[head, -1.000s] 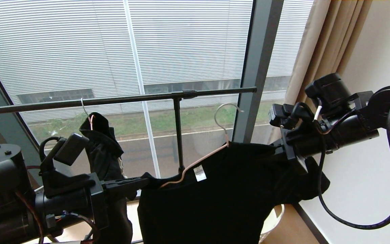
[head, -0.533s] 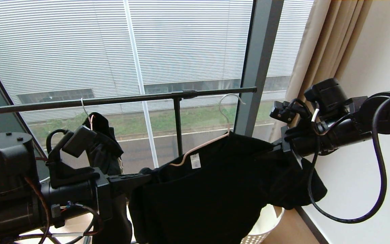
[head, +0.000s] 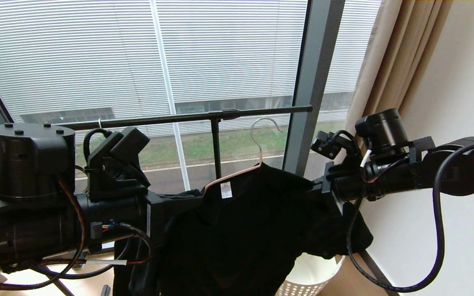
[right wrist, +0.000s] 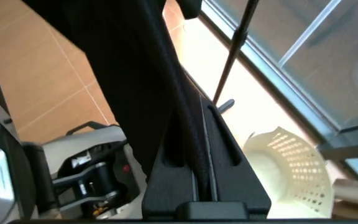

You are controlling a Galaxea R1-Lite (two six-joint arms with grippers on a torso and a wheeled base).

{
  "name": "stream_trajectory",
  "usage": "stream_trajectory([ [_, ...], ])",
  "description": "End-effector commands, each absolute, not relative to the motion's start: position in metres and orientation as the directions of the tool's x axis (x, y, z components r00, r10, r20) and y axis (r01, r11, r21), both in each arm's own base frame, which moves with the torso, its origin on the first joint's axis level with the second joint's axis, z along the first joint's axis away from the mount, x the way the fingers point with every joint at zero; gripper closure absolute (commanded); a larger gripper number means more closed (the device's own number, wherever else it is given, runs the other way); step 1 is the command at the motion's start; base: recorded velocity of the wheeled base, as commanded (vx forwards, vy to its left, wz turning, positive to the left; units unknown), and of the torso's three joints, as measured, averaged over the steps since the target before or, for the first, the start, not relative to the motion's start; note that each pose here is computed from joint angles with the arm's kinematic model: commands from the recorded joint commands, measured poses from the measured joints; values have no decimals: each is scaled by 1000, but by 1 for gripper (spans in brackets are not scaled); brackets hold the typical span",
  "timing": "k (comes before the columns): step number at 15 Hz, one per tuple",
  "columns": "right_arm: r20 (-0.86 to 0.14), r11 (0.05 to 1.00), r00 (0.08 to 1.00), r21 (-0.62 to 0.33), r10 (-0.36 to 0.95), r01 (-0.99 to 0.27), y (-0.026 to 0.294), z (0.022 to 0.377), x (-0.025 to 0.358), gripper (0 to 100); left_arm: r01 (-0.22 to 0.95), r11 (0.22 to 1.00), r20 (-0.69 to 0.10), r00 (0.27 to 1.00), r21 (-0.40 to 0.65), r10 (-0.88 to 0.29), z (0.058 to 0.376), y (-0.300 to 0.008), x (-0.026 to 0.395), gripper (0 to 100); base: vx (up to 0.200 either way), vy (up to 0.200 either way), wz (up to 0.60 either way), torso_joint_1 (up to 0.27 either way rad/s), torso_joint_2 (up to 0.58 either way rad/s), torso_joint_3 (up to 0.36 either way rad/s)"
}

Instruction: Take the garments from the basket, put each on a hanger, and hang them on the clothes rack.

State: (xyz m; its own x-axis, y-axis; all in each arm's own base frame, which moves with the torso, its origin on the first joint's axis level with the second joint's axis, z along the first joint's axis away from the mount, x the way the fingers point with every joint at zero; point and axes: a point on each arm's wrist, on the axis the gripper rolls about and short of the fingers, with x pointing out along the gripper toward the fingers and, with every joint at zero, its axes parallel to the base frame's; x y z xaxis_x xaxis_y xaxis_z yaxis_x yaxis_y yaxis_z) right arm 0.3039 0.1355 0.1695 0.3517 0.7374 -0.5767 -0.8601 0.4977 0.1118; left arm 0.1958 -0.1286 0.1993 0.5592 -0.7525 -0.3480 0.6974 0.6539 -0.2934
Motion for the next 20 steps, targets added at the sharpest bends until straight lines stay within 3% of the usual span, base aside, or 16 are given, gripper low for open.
stream_trajectory([
  [1,-580,486,337,119,742,-866,142,166,300,100,713,641,-339,550,-285,-763,206,-137,195,100,0,0,0,0,0,0],
  [4,-593,454,305,116,745,-884,147,155,288,100,710,644,-361,543,-286,-758,210,-137,195,100,0,0,0,0,0,0],
  [6,-587,420,314,49,746,-906,143,156,282,100,693,662,-367,559,-286,-743,209,-132,197,100,0,0,0,0,0,0],
  [10,-551,466,404,-30,731,-884,114,175,282,100,668,695,-386,587,-267,-712,210,-113,187,100,0,0,0,0,0,0],
  [15,-532,479,431,-53,729,-876,107,184,278,100,642,737,-396,633,-210,-665,212,-96,188,100,0,0,0,0,0,0],
  [20,-537,453,395,-27,745,-891,120,179,277,100,662,721,-386,622,-205,-681,216,-103,191,100,0,0,0,0,0,0],
])
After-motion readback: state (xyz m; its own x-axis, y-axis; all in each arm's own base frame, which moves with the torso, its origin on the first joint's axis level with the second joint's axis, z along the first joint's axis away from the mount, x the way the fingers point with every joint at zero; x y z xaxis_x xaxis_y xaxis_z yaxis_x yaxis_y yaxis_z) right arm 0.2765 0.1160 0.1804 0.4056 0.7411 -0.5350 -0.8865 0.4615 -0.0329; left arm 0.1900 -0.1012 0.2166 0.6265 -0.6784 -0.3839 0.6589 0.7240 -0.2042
